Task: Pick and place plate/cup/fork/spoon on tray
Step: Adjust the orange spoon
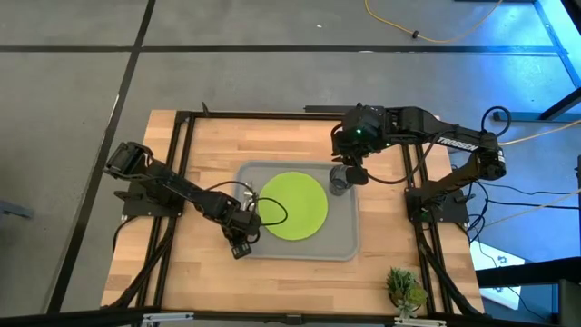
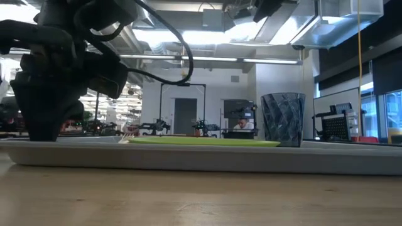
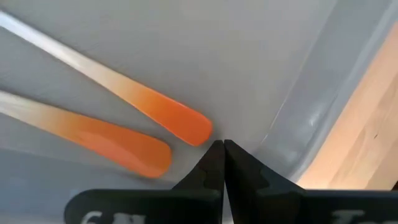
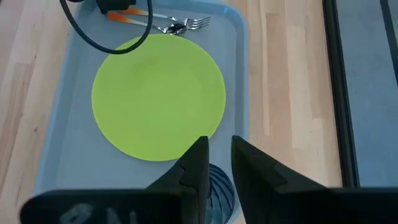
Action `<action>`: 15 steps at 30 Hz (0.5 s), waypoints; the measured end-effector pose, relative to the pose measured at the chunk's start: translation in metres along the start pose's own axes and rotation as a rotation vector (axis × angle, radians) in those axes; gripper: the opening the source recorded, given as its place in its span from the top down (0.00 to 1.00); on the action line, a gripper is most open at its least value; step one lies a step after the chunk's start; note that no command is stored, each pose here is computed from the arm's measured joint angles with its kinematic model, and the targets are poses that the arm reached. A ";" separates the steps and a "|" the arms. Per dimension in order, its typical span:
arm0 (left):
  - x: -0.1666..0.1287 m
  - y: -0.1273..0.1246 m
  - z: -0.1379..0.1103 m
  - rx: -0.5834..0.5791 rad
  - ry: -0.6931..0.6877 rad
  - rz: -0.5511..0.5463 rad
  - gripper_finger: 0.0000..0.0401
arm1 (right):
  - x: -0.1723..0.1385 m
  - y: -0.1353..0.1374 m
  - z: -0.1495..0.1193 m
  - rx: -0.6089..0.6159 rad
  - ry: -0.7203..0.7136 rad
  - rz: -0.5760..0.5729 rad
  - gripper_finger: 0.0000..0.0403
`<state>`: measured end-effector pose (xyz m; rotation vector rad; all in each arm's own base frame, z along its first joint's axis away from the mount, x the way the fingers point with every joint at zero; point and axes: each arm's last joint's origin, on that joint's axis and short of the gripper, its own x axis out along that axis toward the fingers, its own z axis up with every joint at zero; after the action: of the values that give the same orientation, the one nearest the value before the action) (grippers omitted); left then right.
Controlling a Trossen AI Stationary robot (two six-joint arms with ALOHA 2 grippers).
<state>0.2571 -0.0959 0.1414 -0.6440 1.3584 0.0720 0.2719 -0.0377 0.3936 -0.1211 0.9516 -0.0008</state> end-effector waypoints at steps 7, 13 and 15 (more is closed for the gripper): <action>0.000 0.001 -0.001 0.013 0.008 0.004 1.00 | 0.000 0.000 0.000 0.000 -0.004 -0.001 0.82; -0.001 0.003 0.002 0.018 -0.005 0.015 1.00 | 0.000 0.000 0.000 0.000 -0.004 -0.001 0.82; -0.001 0.004 0.003 0.032 -0.008 0.016 1.00 | 0.000 0.000 0.000 0.000 -0.004 -0.001 0.82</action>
<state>0.2581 -0.0905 0.1410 -0.6052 1.3543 0.0659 0.2722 -0.0378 0.3938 -0.1212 0.9475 -0.0012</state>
